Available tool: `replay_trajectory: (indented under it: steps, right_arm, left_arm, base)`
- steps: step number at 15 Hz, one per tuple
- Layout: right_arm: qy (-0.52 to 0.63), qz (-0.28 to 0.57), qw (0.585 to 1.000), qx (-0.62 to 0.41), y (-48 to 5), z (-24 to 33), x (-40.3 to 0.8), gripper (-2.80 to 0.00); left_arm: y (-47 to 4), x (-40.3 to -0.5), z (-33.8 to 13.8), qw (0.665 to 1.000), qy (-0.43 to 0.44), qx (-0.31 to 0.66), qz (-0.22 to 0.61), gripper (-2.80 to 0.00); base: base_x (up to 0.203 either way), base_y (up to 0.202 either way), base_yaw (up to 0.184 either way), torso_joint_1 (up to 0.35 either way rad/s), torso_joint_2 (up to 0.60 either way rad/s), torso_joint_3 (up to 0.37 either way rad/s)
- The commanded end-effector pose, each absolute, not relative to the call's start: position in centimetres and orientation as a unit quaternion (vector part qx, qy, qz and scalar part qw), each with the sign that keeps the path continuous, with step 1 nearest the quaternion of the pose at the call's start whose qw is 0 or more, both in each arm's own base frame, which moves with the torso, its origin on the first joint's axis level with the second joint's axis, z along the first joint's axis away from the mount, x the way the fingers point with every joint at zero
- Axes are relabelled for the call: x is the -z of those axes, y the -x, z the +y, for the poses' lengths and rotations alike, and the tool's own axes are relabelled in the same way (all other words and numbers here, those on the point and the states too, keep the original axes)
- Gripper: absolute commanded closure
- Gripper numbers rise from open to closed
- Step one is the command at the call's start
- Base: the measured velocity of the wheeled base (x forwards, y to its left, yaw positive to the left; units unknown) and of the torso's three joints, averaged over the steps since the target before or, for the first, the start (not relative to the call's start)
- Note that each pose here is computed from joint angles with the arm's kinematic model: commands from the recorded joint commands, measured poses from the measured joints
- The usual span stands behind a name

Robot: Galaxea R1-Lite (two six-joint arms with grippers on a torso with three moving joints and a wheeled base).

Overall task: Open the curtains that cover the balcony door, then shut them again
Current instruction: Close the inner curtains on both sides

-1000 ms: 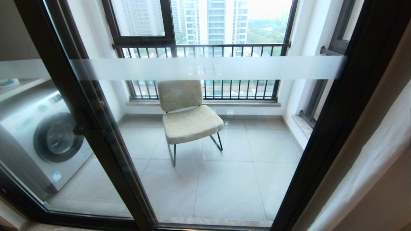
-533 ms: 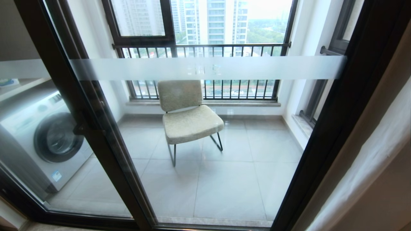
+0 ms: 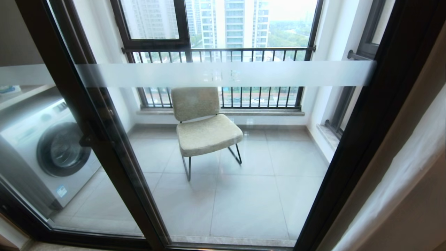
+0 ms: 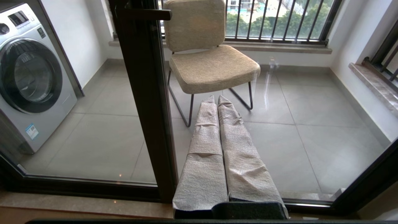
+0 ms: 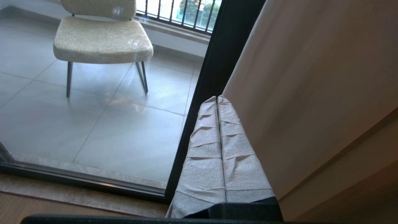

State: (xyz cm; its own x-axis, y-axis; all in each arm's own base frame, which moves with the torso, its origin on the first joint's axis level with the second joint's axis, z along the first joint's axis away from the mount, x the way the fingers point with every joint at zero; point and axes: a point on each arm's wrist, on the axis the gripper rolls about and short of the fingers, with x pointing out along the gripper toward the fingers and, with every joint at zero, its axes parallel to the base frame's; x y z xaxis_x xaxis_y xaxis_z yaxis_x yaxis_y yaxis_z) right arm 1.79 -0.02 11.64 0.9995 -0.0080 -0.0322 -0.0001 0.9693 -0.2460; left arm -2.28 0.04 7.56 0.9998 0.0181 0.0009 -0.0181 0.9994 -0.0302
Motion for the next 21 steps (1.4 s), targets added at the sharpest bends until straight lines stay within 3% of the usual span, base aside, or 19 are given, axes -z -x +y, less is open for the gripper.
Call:
replay_trajectory:
  steps: [1,5,12,21]
  right_arm:
    - [0.124,0.035,0.992,0.000,-0.3,0.1,-10.1,0.00]
    - [0.106,0.072,0.992,-0.019,0.6,0.1,-8.4,0.00]
    - [0.085,0.003,0.996,-0.028,2.2,0.1,-7.6,0.00]
    - [0.041,0.001,0.999,-0.025,2.3,0.1,-7.5,0.00]
  left_arm:
    - [2.3,-7.6,0.0,1.000,0.015,-0.009,-0.001,0.00]
    - [2.3,-7.6,0.0,1.000,0.015,-0.009,-0.001,0.00]
    - [2.3,-7.6,0.0,1.000,0.015,-0.009,-0.001,0.00]
    - [2.3,-7.6,0.0,1.000,0.015,-0.009,-0.001,0.00]
  base:
    - [0.000,0.000,0.000,0.000,0.00,0.000]
    - [0.000,0.000,0.000,0.000,0.00,0.000]
    - [0.000,0.000,0.000,0.000,0.00,0.000]
    - [0.000,0.000,0.000,0.000,0.00,0.000]
